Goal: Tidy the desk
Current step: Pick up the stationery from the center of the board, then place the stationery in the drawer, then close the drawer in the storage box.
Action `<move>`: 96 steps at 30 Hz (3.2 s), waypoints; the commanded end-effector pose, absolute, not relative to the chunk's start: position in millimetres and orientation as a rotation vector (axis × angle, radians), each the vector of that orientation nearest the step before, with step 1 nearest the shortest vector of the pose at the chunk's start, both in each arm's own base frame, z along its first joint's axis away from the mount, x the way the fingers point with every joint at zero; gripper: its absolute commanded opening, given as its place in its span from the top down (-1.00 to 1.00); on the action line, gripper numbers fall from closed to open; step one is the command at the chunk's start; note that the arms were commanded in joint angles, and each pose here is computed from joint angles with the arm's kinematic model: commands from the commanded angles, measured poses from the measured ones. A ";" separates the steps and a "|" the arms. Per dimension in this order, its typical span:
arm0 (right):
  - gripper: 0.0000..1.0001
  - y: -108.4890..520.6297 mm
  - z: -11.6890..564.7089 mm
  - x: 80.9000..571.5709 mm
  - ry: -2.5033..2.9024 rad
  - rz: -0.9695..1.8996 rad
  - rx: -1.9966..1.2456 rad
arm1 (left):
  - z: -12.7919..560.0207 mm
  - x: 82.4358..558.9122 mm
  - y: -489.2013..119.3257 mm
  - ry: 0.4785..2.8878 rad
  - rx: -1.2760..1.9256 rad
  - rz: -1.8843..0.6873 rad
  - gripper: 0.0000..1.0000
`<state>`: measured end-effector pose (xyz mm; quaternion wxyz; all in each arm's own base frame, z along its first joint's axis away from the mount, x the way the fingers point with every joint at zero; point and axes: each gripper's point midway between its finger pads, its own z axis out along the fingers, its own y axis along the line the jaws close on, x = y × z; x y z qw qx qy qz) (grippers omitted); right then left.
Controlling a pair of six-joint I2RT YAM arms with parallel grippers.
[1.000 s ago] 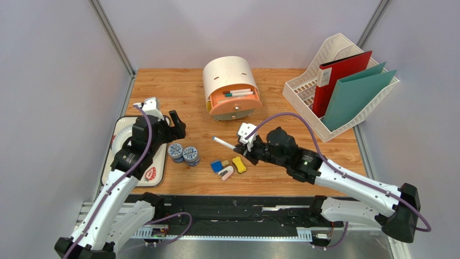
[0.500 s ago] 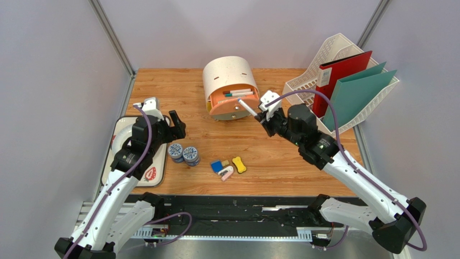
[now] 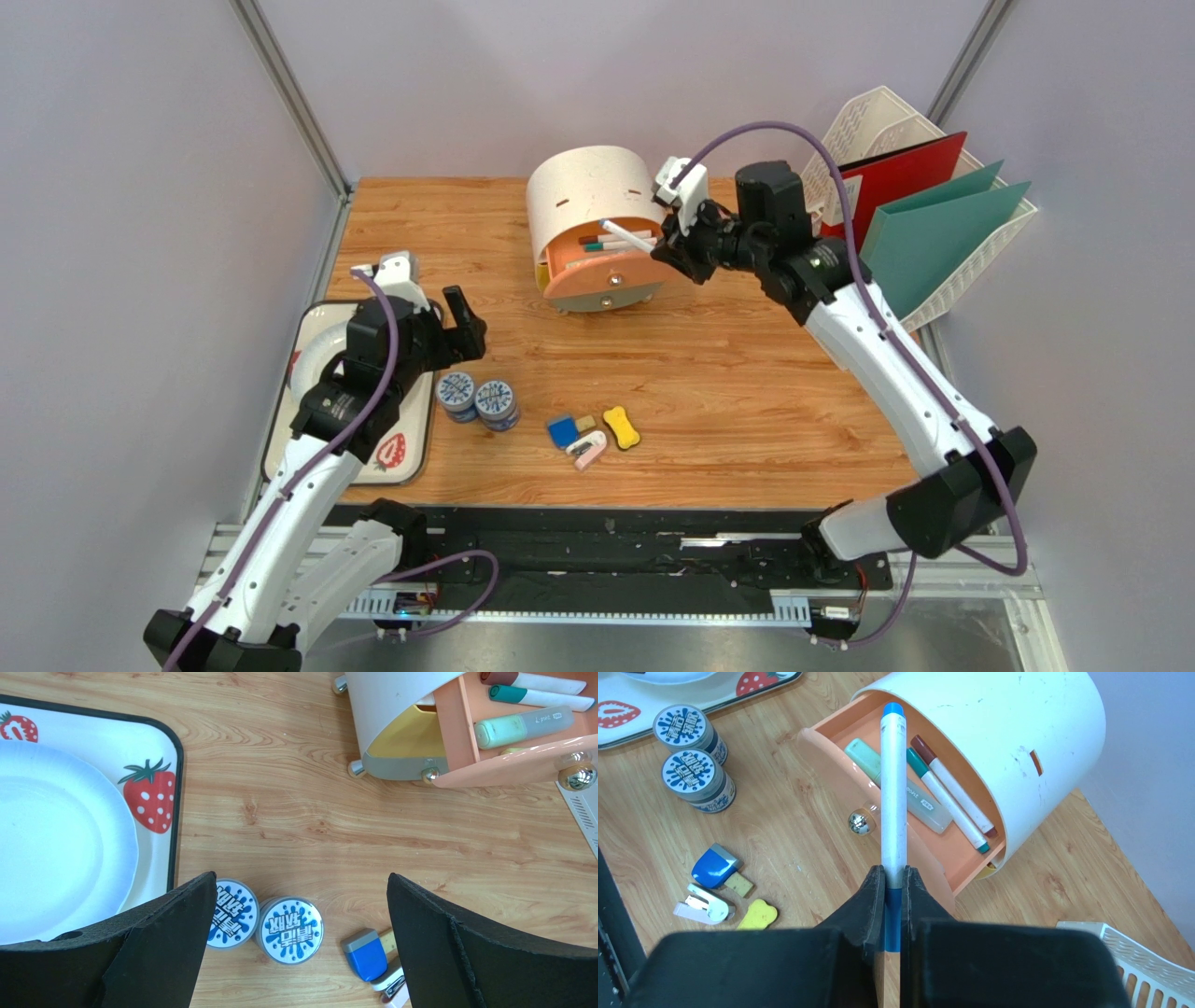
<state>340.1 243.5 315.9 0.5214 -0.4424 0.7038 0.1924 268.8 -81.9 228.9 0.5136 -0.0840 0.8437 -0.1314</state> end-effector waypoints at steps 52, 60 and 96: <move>-0.09 255.5 356.7 426.8 1.633 0.491 -0.948 | 257.8 287.7 -98.2 1.971 -0.160 -0.395 -0.98; -0.32 231.5 371.0 388.4 1.727 0.679 -0.422 | 278.6 314.7 -123.3 1.962 -0.085 -0.482 -0.98; 0.02 303.0 244.1 366.1 1.979 1.180 0.013 | 254.1 299.9 -121.1 2.012 -0.115 -0.502 -0.98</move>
